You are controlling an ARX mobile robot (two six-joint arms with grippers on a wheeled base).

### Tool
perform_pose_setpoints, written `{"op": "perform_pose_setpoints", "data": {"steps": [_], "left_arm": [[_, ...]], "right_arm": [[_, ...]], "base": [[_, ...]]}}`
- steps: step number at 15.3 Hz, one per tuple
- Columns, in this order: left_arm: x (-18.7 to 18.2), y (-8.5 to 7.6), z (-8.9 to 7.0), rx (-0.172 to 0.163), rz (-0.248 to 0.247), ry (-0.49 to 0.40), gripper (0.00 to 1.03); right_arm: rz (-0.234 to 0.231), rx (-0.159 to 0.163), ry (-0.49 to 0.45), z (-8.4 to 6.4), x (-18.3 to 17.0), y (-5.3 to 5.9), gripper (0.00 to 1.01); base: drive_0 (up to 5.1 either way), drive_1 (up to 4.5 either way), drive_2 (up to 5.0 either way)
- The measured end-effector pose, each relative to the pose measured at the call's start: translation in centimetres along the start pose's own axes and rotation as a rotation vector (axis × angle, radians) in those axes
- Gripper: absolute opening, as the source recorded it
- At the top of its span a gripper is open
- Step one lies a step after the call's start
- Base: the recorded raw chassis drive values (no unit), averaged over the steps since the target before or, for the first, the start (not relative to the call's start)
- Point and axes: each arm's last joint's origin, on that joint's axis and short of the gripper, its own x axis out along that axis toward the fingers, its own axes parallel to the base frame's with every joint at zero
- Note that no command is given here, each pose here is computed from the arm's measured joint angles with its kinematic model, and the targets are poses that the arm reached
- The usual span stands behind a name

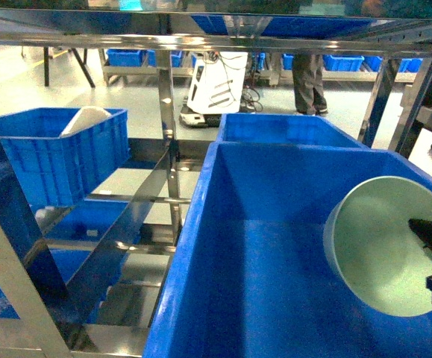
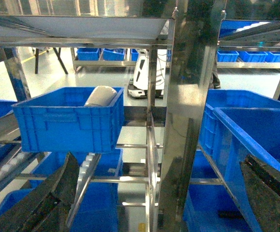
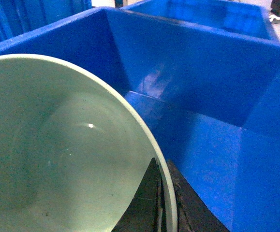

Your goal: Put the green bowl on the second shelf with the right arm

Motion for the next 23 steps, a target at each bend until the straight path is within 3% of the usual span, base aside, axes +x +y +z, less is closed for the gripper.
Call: {"op": "perform_pose_setpoints", "data": {"steps": [2, 6, 11, 14, 15, 18, 21, 23], "left_arm": [[0.0, 0.0, 0.0, 0.000, 0.000, 0.000, 0.98], [0.0, 0.0, 0.0, 0.000, 0.000, 0.000, 0.98], [0.0, 0.0, 0.0, 0.000, 0.000, 0.000, 0.98], [0.0, 0.0, 0.0, 0.000, 0.000, 0.000, 0.98], [0.0, 0.0, 0.0, 0.000, 0.000, 0.000, 0.98], [0.0, 0.0, 0.0, 0.000, 0.000, 0.000, 0.98], [0.0, 0.0, 0.0, 0.000, 0.000, 0.000, 0.98], [0.0, 0.0, 0.0, 0.000, 0.000, 0.000, 0.98]], "right_arm": [[0.014, -0.028, 0.006, 0.1, 2.4, -0.6, 0.02], [0.081, -0.071, 0.017, 1.7, 7.4, -0.6, 0.02], [0.115, -0.117, 0.044, 2.2, 10.1, -0.9, 0.02], [0.137, -0.129, 0.048, 2.1, 10.2, -0.3, 0.05], [0.142, -0.130, 0.052, 2.1, 10.2, -0.1, 0.16], [0.136, -0.125, 0.072, 1.2, 9.8, 0.2, 0.62], [0.057, -0.119, 0.027, 1.5, 8.8, 0.4, 1.00], [0.008, -0.124, -0.037, 2.4, 6.8, 1.1, 0.98]], "base": [[0.0, 0.00, 0.0], [0.0, 0.00, 0.0], [0.0, 0.00, 0.0], [0.0, 0.00, 0.0], [0.0, 0.00, 0.0], [0.0, 0.00, 0.0], [0.0, 0.00, 0.0], [0.0, 0.00, 0.0]]}}
